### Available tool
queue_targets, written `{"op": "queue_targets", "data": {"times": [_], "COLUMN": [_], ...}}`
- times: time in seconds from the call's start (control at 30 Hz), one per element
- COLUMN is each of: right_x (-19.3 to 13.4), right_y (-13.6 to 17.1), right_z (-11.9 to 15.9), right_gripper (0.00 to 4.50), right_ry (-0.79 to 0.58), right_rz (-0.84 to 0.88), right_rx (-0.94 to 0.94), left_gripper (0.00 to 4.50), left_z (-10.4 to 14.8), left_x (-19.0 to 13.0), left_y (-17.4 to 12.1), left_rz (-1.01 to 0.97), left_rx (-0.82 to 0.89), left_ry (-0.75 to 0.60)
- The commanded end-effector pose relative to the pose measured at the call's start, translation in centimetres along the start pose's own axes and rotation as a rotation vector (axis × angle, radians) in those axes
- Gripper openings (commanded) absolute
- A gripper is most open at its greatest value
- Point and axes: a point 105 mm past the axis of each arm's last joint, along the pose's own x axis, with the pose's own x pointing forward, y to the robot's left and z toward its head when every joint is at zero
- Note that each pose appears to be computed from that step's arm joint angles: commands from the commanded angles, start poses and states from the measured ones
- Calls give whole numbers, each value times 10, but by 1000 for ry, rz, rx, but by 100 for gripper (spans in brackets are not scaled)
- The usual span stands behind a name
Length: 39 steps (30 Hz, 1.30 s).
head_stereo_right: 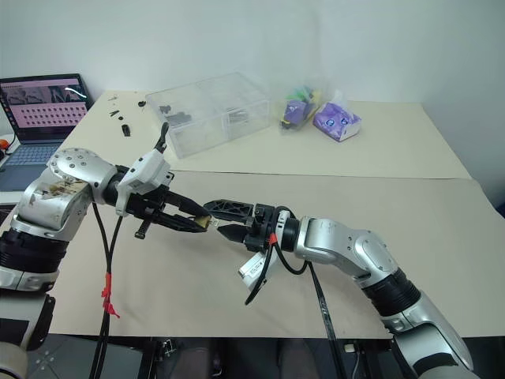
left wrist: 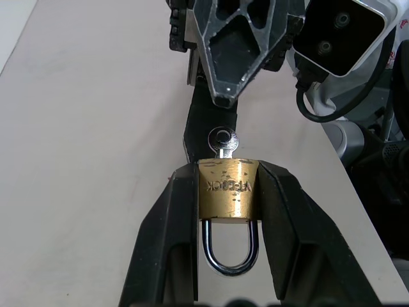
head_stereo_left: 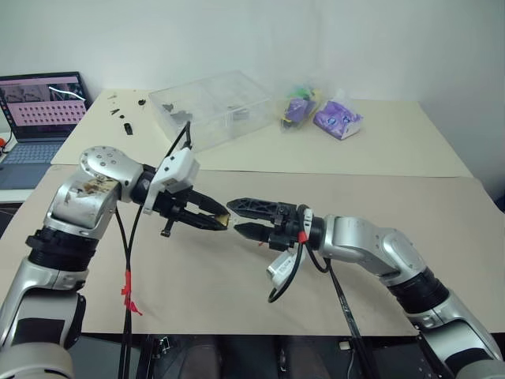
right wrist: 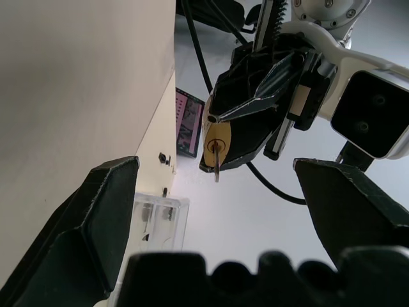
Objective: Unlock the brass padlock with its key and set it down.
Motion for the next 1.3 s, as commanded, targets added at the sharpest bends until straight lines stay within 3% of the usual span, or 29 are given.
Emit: {"op": "queue_targets", "data": {"times": [0.03, 0.53, 0.63, 0.73, 0.83, 0.9, 1.0, 1.3], "right_x": [0, 0, 1, 1, 2, 2, 3, 4], "right_y": [-12, -12, -12, -11, -11, -11, -11, -3], "right_z": [-1, -1, 0, 1, 1, 1, 2, 4], "right_gripper": [450, 450, 387, 290, 156, 117, 8, 8], "right_ry": [-7, -10, -14, -19, -21, -20, -22, -38], "right_rz": [-28, -17, -13, -7, -1, 0, 5, 57], "right_rx": [-36, -50, -54, -55, -57, -61, -66, -27], "left_gripper": [83, 83, 83, 83, 83, 83, 83, 83], "left_z": [10, 5, 4, 5, 5, 5, 5, 6], "left_x": [-4, -5, -5, -5, -4, -4, -4, -4], "left_y": [4, 2, 2, 2, 2, 3, 4, 5], "left_rz": [19, 2, -1, 0, -2, 0, 2, 11], "left_rx": [56, 54, 52, 51, 51, 53, 54, 58], "left_ry": [-1, 20, 22, 22, 21, 22, 22, 20]}}
